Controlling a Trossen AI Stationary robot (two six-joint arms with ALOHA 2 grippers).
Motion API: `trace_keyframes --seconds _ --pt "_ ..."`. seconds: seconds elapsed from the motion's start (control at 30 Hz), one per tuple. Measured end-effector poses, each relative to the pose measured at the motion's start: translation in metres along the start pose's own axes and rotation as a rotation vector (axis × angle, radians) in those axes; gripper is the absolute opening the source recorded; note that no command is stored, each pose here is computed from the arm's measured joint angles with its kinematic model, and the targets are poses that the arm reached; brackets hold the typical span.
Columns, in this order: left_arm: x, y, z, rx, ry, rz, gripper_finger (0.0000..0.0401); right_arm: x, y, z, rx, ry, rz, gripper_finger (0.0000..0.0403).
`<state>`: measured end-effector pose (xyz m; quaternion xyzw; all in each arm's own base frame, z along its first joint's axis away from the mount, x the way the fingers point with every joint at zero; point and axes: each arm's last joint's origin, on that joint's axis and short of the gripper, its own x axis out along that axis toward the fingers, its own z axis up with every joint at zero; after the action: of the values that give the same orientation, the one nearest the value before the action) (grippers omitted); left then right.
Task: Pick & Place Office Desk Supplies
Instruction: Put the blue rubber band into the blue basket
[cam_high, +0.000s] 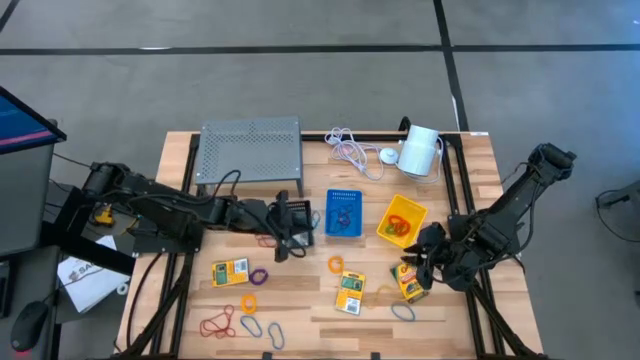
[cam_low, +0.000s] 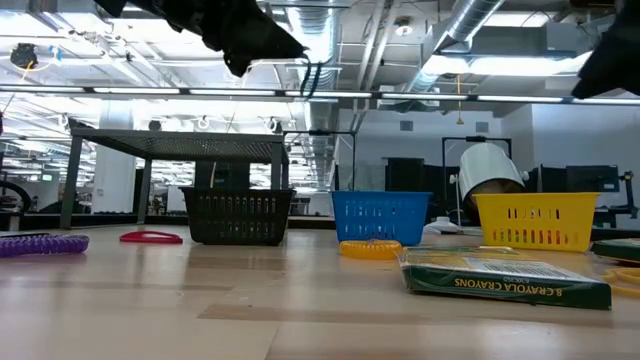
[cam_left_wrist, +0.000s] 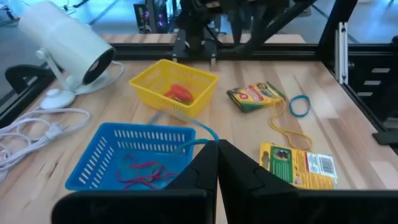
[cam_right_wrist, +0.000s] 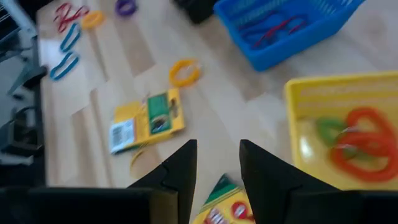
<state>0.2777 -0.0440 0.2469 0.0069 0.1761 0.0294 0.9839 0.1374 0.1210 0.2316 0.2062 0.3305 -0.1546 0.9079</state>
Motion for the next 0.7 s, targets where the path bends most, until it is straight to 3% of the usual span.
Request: trace_keyframes --seconds 0.4,0.7 --pt "0.008 0.028 0.004 -0.078 -0.043 0.097 0.0000 0.017 -0.018 0.022 -0.028 -0.062 -0.172 0.0117" --pt "0.031 0.042 -0.007 -0.124 -0.043 0.039 0.0000 0.028 -0.031 0.037 -0.051 -0.063 -0.254 0.0117"
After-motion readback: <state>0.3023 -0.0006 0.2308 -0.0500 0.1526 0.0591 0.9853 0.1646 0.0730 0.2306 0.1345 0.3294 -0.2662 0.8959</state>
